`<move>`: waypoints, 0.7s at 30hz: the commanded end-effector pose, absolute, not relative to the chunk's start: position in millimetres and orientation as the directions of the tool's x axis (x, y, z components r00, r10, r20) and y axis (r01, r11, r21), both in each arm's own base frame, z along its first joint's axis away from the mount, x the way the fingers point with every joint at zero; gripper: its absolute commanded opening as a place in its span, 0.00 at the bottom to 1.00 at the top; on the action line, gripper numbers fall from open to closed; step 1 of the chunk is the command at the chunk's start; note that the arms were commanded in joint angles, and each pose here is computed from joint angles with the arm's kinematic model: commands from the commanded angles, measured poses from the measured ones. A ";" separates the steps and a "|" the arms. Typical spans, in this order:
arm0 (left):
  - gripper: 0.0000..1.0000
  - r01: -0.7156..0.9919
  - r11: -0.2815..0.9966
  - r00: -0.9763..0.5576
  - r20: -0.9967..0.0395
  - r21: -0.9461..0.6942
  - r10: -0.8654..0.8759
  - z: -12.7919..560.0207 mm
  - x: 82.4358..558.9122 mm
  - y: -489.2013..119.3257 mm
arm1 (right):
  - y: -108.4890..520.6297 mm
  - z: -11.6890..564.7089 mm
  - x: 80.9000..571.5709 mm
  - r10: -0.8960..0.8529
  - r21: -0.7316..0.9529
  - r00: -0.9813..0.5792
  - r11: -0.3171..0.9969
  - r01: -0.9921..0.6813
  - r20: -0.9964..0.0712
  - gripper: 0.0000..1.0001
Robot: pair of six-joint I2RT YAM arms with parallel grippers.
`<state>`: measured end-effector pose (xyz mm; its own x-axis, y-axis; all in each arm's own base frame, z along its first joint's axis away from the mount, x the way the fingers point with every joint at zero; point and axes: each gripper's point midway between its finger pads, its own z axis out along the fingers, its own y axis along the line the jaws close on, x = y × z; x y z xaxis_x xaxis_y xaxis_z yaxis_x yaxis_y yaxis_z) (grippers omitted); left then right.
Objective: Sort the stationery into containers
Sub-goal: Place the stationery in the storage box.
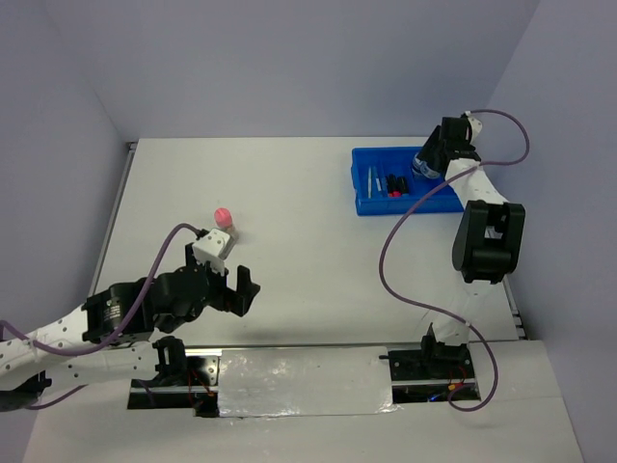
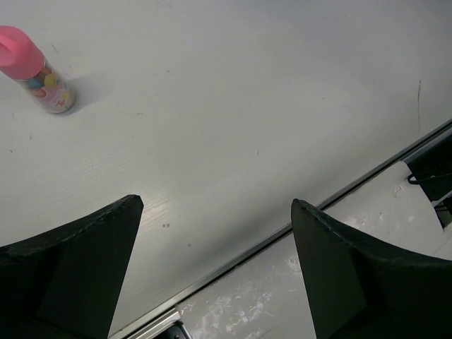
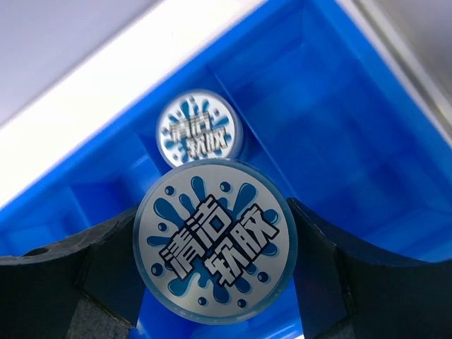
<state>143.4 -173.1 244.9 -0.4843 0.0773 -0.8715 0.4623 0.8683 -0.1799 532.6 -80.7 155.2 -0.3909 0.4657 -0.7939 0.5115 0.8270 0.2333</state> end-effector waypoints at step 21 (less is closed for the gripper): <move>0.99 0.465 0.874 -0.481 -0.869 -0.142 0.115 238.8 146.9 -176.9 | -78.4 150.6 536.9 0.485 0.260 -0.417 0.833 0.488 -0.769 0.50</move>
<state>145.3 -178.0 232.9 -0.5023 0.1289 -0.8550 0.4592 0.8776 -0.1374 527.0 -71.8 129.1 -0.4725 0.4812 -0.7384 0.4856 0.8413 0.2375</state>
